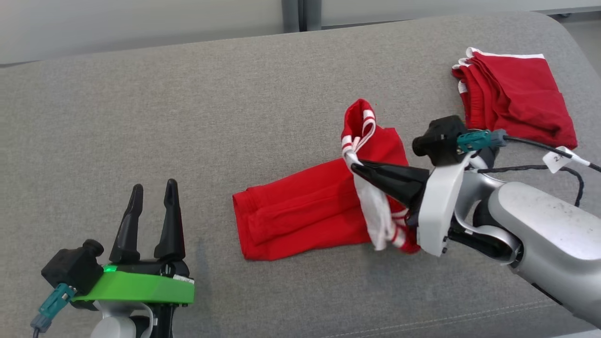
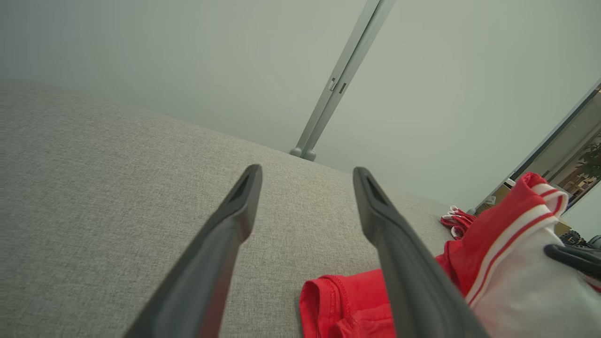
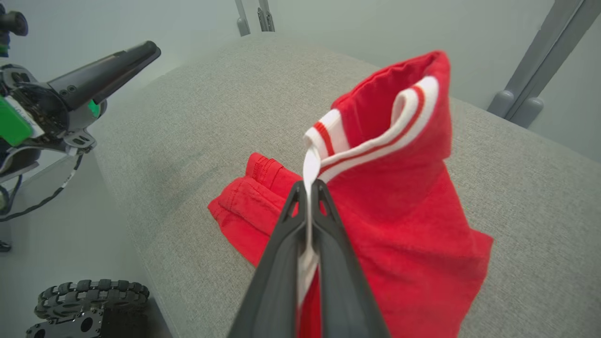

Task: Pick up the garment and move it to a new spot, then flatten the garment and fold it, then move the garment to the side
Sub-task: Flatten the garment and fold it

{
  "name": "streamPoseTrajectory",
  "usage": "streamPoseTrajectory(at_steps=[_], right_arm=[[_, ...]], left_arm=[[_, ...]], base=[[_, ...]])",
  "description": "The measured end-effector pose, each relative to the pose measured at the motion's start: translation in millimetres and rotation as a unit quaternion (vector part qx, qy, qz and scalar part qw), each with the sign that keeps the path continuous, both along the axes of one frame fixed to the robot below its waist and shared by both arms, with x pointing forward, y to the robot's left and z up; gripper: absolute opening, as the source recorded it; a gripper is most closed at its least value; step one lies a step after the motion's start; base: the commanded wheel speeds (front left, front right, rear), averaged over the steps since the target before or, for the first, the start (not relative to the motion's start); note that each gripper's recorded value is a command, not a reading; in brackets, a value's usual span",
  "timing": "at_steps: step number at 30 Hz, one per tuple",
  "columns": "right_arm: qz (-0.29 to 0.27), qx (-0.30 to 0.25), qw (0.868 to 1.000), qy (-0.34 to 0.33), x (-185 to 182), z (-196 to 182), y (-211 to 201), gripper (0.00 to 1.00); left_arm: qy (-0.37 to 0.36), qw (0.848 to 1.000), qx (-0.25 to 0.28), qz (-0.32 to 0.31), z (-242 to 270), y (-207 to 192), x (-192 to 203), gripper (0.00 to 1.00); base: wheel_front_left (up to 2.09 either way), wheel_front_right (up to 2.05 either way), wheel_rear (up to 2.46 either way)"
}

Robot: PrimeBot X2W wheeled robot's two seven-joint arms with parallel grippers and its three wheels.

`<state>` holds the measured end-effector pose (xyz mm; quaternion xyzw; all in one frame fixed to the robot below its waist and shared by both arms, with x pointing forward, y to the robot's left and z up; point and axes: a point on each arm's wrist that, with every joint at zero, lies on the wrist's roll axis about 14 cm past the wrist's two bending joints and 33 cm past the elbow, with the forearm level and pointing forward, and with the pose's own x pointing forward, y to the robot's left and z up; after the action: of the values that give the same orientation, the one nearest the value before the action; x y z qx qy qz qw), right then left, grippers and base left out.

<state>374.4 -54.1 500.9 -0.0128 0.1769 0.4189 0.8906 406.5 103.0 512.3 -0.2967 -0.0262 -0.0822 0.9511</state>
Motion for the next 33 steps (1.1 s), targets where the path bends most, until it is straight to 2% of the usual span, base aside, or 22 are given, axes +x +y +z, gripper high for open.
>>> streamPoseTrajectory(at_steps=[5, 9, 15, 29, 30, 32, 33], right_arm=[[0.053, 0.013, 0.999, 0.005, -5, 4, 40, 0.0], [0.082, 0.0, 0.996, 0.023, -7, -7, 60, 0.0], [0.085, -0.025, 0.994, 0.063, 3, -34, 67, 0.0], [0.144, -0.057, 0.981, 0.113, 9, -71, 117, 0.0], [0.148, -0.058, 0.98, 0.115, 9, -73, 121, 0.07], [0.157, -0.057, 0.978, 0.122, 5, -77, 129, 0.44], [0.159, -0.056, 0.978, 0.123, 4, -78, 131, 1.0]], left_arm=[[0.001, 1.0, -0.001, 0.012, 0, 8, -5, 1.0], [0.005, 1.0, -0.01, 0.019, 0, 13, -11, 1.0], [0.01, 0.999, -0.026, 0.039, 0, 26, -18, 1.0], [0.02, 0.994, -0.024, 0.103, -3, 66, -32, 1.0], [0.021, 0.994, -0.023, 0.107, -4, 69, -33, 1.0], [0.025, 0.993, -0.021, 0.113, -6, 73, -33, 1.0], [0.026, 0.993, -0.021, 0.114, -7, 73, -33, 1.0]], base=[[0.0, 0.0, 0.0], [0.0, 0.0, 0.0], [0.0, 0.0, 0.0], [0.0, 0.0, 0.0], [0.0, 0.0, 0.0], [0.0, 0.0, 0.0], [0.0, 0.0, 0.0]])
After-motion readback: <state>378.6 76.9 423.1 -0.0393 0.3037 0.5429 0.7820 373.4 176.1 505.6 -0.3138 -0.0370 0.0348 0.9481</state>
